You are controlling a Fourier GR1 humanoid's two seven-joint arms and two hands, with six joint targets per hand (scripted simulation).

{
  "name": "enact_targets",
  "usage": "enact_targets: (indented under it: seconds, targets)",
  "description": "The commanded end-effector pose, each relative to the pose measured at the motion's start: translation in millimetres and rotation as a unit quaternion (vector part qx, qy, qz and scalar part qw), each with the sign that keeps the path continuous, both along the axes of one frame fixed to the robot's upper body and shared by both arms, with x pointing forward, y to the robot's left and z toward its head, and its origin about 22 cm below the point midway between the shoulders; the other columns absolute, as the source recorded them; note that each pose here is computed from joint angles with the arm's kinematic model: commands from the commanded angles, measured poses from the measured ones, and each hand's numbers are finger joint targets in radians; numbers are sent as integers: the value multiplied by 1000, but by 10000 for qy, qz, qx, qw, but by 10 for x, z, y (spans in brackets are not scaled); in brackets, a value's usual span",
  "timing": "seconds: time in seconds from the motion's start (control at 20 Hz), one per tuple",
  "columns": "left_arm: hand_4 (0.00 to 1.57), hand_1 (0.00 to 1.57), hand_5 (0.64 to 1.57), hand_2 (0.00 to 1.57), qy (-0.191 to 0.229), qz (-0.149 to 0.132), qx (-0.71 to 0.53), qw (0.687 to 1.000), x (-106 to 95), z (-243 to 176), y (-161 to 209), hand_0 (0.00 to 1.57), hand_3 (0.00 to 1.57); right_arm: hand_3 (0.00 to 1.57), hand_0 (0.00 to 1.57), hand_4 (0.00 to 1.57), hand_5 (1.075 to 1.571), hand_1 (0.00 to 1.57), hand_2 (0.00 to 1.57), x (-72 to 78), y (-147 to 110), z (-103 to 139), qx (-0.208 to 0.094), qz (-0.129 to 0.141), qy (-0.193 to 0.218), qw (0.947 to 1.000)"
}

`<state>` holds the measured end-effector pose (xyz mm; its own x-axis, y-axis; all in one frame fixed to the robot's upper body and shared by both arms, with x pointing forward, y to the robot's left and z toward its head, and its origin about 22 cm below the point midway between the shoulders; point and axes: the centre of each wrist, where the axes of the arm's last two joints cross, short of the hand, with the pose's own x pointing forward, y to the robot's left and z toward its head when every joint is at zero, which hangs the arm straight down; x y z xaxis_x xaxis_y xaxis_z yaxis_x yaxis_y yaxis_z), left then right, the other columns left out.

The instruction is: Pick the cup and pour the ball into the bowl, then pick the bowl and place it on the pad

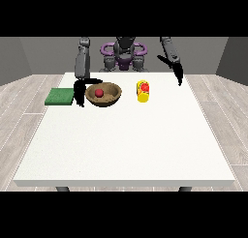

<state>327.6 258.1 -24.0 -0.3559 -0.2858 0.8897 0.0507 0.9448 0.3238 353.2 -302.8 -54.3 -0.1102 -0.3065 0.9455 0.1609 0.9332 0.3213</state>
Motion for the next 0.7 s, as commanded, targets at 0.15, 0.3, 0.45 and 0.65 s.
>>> enact_targets:
  seconds: [0.15, 0.3, 0.45, 0.65]
  targets:
    - [0, 0, 697, 0, -505, -161, 101, 9985, 26, 236, -65, 0, 0, 0, 0, 0, 1569, 0, 0, 105, 41, 49, 124, -258, -146, 9995]
    - [0, 0, 684, 0, -476, -384, 43, 9981, 17, 336, 224, 0, 0, 0, 0, 0, 1571, 0, 0, 75, 75, -8, 133, -444, 40, 9989]
    - [0, 0, 696, 0, -627, -514, 80, 9967, 162, 466, -129, 0, 0, 1571, 1571, 843, 1512, 1571, 1571, -213, 12, -330, -989, -375, 1475, 9834]
    - [0, 0, 714, 0, -1072, -946, 200, 9895, 257, 709, -350, 0, 0, 1571, 1571, 1200, 1559, 1571, 1571, -494, -544, -342, -3133, -605, 1630, 9336]
